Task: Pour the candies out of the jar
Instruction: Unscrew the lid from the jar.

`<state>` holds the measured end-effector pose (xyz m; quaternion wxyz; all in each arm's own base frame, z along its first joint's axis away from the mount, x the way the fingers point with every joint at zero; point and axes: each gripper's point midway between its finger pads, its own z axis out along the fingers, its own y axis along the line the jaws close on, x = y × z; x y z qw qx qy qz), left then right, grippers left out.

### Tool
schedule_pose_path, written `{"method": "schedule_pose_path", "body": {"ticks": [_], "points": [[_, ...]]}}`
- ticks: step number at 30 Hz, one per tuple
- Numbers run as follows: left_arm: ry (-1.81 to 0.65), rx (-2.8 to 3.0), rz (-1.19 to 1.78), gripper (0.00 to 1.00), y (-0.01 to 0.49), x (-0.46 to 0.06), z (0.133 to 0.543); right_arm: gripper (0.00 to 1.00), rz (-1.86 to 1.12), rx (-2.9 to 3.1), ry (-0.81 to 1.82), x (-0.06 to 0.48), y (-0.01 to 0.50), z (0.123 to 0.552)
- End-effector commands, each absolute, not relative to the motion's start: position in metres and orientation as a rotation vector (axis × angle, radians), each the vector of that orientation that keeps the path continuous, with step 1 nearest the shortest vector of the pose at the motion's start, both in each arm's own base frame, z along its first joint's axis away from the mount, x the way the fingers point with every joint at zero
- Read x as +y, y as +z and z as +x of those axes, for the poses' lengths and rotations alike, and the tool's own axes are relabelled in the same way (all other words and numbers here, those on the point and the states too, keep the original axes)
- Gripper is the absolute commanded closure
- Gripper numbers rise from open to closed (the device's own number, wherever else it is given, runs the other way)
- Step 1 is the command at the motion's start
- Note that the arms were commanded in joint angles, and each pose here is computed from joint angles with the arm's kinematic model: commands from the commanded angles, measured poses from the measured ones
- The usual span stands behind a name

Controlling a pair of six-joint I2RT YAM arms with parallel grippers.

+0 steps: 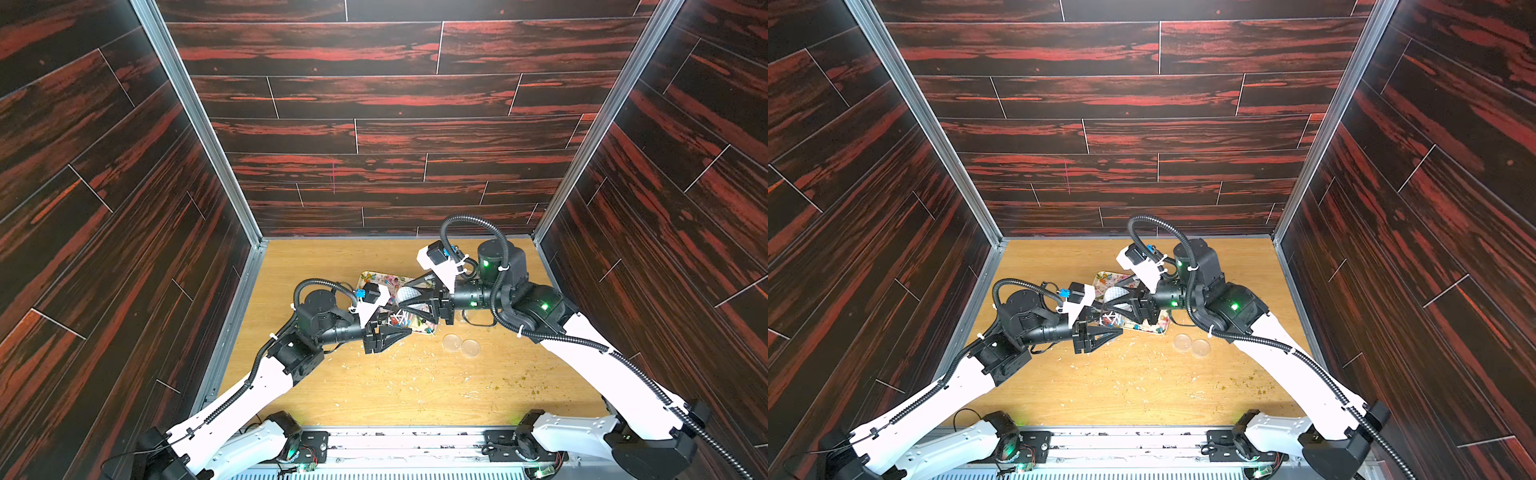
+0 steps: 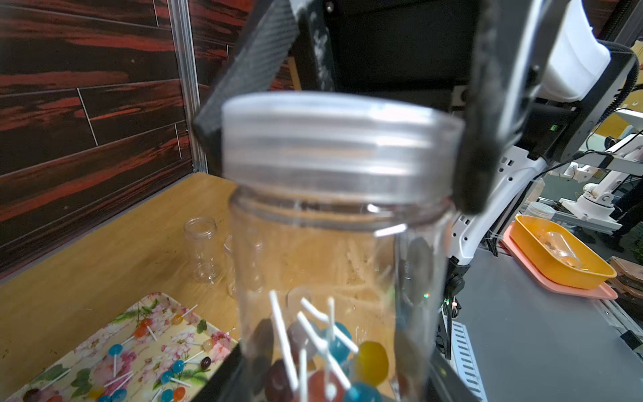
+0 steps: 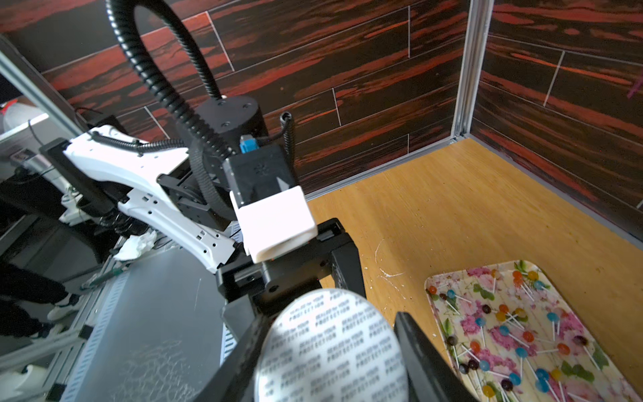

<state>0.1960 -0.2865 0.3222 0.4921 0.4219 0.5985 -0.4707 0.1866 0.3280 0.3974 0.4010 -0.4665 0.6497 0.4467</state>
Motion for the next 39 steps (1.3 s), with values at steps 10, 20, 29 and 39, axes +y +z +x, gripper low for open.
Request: {"method": "schedule_pose_path", "body": {"ticks": [10, 20, 29, 39], "points": [[-1.123, 1.429, 0.991, 0.58, 0.334, -0.281, 0.197, 0.49, -1.276, 1.594, 1.183, 0.333, 0.406, 0.172], [-1.084, 1.439, 0.957, 0.58, 0.332, -0.276, 0.2, 0.28, -1.207, 1.659, 1.211, 0.331, 0.404, 0.173], [-1.073, 1.451, 0.964, 0.58, 0.329, -0.278, 0.204, 0.14, -1.159, 1.663, 1.22, 0.33, 0.414, 0.175], [-1.028, 1.473, 0.969, 0.58, 0.324, -0.277, 0.209, 0.01, -0.743, 1.956, 1.113, 0.315, 0.417, 0.217]]}}
